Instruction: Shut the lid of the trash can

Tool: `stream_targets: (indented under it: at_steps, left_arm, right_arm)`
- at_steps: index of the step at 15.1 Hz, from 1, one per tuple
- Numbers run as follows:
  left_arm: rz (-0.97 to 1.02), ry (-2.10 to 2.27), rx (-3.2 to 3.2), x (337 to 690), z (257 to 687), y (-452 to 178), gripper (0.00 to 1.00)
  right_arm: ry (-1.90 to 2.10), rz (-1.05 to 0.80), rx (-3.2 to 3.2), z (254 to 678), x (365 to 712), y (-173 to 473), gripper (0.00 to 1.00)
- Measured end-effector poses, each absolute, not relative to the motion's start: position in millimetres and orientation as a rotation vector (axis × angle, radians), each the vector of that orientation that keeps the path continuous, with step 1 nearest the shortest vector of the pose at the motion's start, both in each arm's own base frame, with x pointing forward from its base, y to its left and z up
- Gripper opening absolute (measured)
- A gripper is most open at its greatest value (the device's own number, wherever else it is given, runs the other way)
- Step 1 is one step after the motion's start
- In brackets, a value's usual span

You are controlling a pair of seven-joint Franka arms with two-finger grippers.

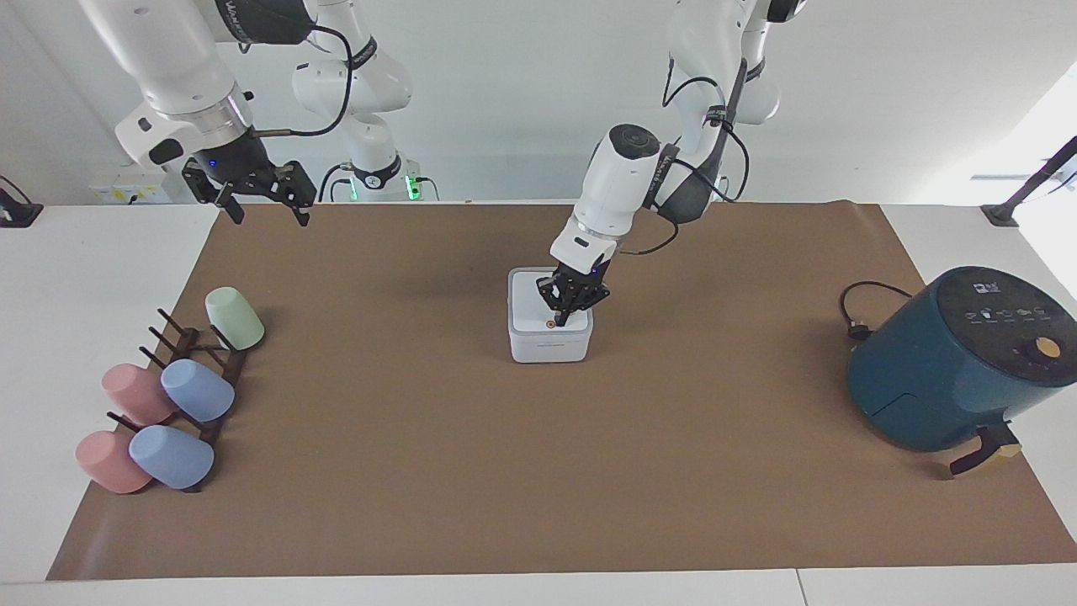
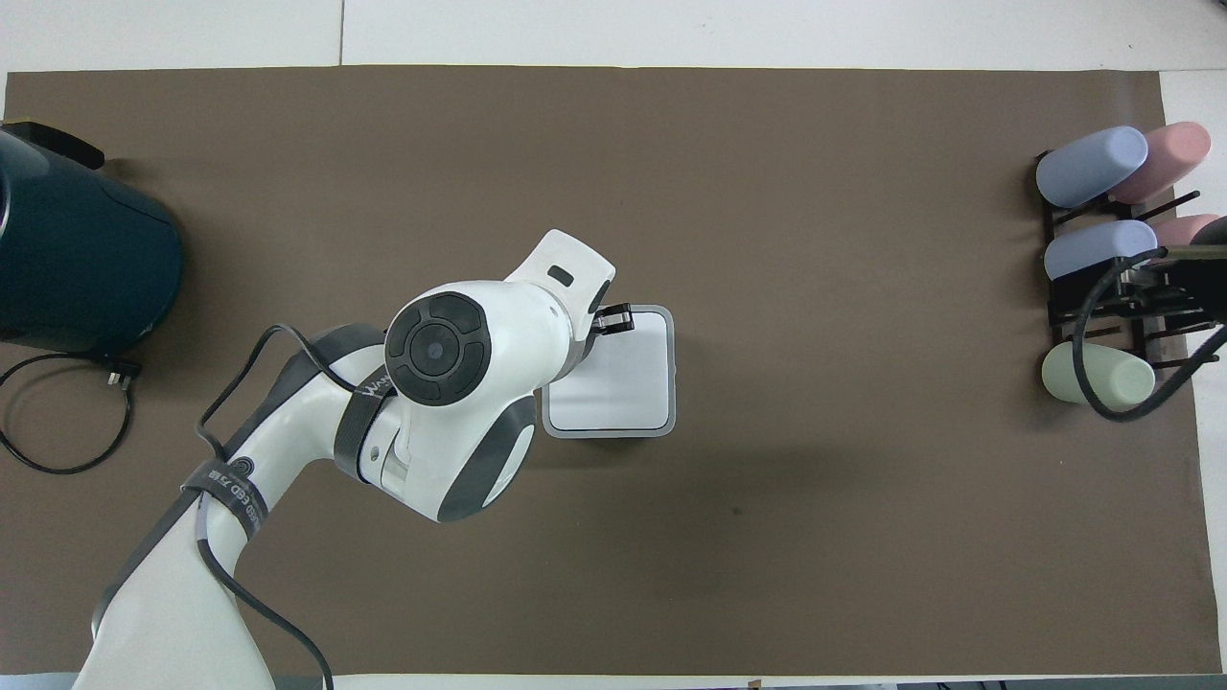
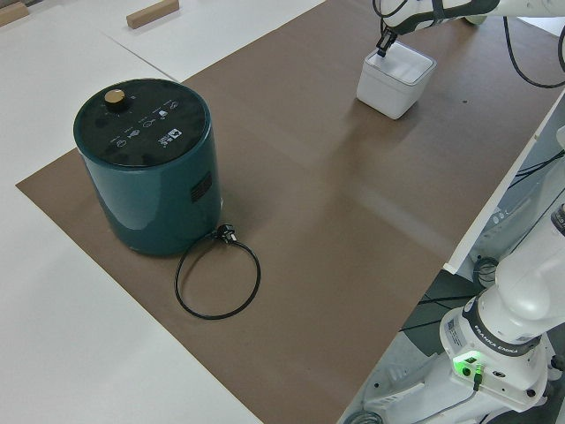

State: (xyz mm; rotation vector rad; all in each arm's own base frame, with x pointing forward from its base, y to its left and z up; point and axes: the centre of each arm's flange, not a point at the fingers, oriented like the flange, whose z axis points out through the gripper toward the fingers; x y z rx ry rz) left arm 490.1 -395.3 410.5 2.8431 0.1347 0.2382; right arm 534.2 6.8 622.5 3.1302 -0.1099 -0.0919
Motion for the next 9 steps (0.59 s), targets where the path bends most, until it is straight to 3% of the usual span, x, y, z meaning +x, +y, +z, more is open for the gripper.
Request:
stream_targets:
  at_steps: [6,9]
  left_arm:
    - [0.236,0.128,2.844,489.6,411.4,-399.1,0.01]
    - [0.137,0.152,2.899,501.0,428.2,-386.5,0.01]
  right_arm:
    - [-0.11,-0.092,3.13,622.5,534.2,6.8,1.0]
    - [-0.11,-0.092,3.13,622.5,534.2,6.8,1.0]
